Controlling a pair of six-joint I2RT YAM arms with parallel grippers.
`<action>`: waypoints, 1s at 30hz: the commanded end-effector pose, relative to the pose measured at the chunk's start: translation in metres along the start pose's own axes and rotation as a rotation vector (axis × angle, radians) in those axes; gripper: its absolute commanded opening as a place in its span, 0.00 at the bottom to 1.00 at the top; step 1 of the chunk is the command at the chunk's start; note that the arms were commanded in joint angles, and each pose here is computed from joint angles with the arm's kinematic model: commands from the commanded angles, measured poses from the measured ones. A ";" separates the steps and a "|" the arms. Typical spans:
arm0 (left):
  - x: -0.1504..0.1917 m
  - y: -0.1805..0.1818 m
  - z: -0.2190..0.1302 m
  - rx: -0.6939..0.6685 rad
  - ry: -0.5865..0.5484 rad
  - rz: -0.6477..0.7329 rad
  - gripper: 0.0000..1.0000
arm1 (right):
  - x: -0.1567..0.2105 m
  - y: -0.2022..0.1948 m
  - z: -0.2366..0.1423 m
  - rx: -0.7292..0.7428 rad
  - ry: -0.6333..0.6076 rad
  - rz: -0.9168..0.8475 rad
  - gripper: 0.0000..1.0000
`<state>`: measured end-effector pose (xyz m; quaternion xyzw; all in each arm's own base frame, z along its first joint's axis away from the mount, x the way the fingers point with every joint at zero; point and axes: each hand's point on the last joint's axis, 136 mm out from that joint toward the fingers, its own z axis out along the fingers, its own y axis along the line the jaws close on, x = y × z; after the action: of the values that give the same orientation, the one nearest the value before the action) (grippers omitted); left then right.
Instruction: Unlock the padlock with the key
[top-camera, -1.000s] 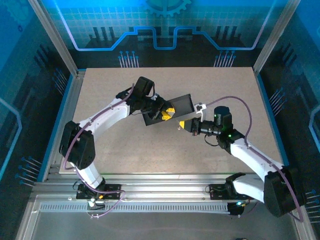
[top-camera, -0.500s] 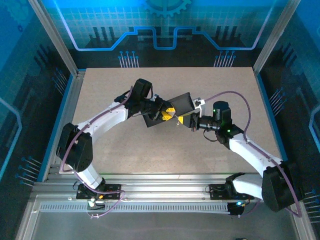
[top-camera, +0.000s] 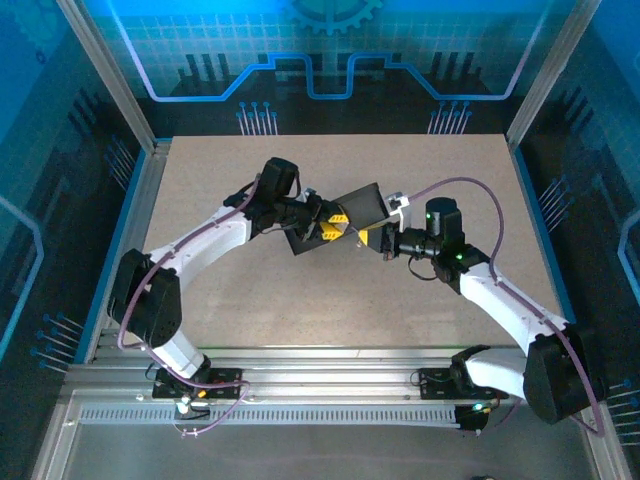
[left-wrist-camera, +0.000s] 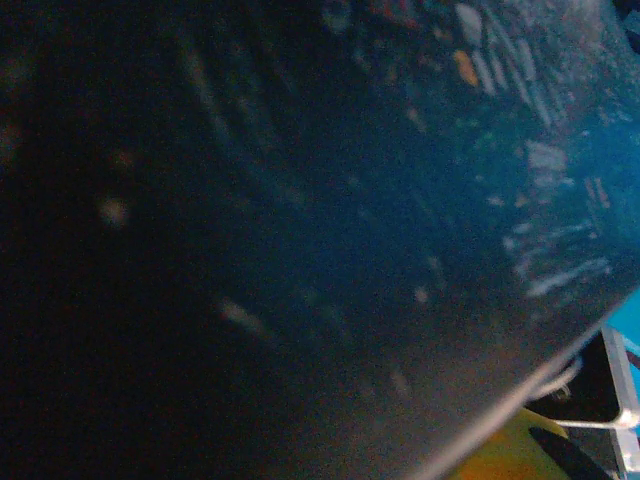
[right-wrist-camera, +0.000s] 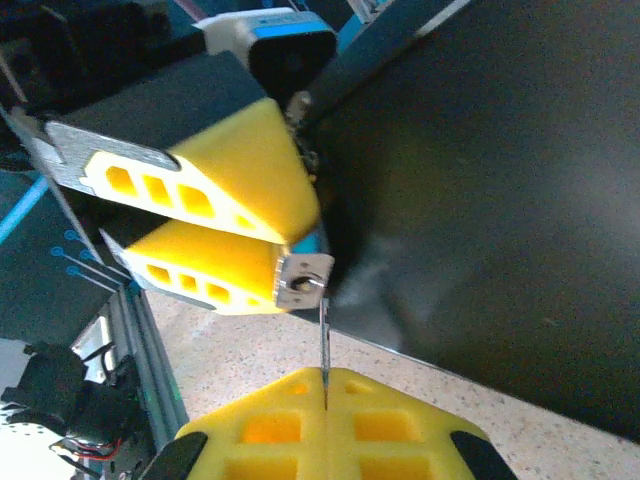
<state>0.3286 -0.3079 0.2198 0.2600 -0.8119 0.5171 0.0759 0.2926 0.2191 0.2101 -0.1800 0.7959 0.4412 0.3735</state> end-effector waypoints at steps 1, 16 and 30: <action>0.019 -0.038 -0.026 0.123 0.017 0.123 0.00 | -0.012 0.004 -0.008 0.024 -0.020 -0.025 0.00; 0.015 -0.042 -0.033 0.160 0.022 0.083 0.00 | 0.015 0.032 -0.038 -0.012 -0.132 0.035 0.00; 0.022 -0.040 -0.025 0.164 0.041 0.062 0.00 | -0.018 0.037 -0.011 -0.040 -0.159 -0.029 0.00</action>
<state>0.3322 -0.3001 0.2258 0.2936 -0.7890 0.5332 0.0831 0.2675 0.2202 0.2238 -0.1401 0.7736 0.4636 0.4086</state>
